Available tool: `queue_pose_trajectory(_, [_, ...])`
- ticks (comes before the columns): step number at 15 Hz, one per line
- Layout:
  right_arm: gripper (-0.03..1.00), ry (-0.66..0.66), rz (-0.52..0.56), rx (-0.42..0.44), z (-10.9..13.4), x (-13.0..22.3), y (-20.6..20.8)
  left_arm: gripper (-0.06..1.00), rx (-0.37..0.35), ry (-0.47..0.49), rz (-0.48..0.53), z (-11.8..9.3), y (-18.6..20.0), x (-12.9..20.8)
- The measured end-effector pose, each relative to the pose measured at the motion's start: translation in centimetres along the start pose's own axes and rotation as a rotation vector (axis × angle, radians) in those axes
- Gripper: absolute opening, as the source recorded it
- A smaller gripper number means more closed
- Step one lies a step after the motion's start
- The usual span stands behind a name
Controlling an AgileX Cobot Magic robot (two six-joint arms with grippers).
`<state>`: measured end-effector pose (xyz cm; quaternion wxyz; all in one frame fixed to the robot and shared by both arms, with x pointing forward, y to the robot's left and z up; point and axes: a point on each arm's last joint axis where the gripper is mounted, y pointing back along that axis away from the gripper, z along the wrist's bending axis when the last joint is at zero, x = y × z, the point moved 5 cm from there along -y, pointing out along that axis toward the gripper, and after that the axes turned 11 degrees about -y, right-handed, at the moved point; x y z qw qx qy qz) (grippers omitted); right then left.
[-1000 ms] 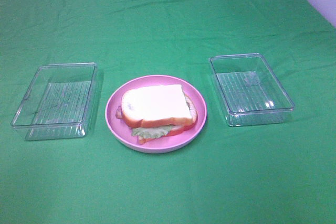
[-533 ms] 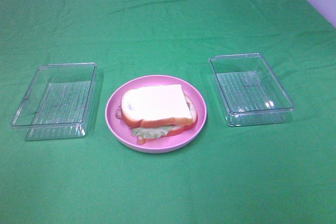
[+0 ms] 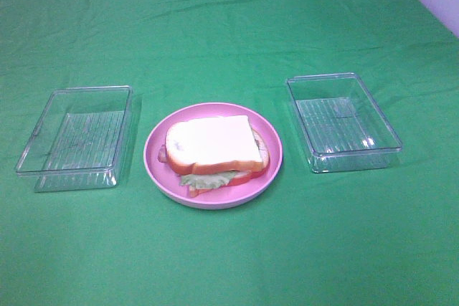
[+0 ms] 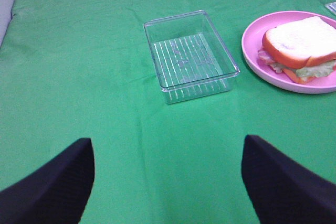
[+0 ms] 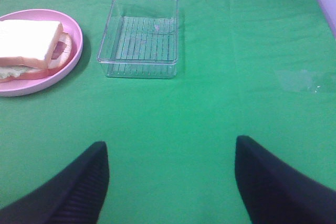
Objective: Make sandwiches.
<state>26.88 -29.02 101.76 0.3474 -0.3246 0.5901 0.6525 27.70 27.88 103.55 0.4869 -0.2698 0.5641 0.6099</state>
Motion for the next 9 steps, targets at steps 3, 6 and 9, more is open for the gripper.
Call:
queue_pose_trajectory(3, [0.65,0.000,0.000,0.000,0.00,0.00,0.00,0.74,0.000,0.000,0.000,0.00,0.00,0.00])
queue_pose_trajectory(6, [0.65,0.000,0.000,0.000,0.00,0.00,0.00,0.74,0.000,0.000,0.000,0.00,0.00,0.00])
queue_pose_trajectory(9, [0.65,0.000,0.000,0.000,0.00,0.00,0.00,0.74,0.000,0.000,0.000,0.00,0.00,0.00])
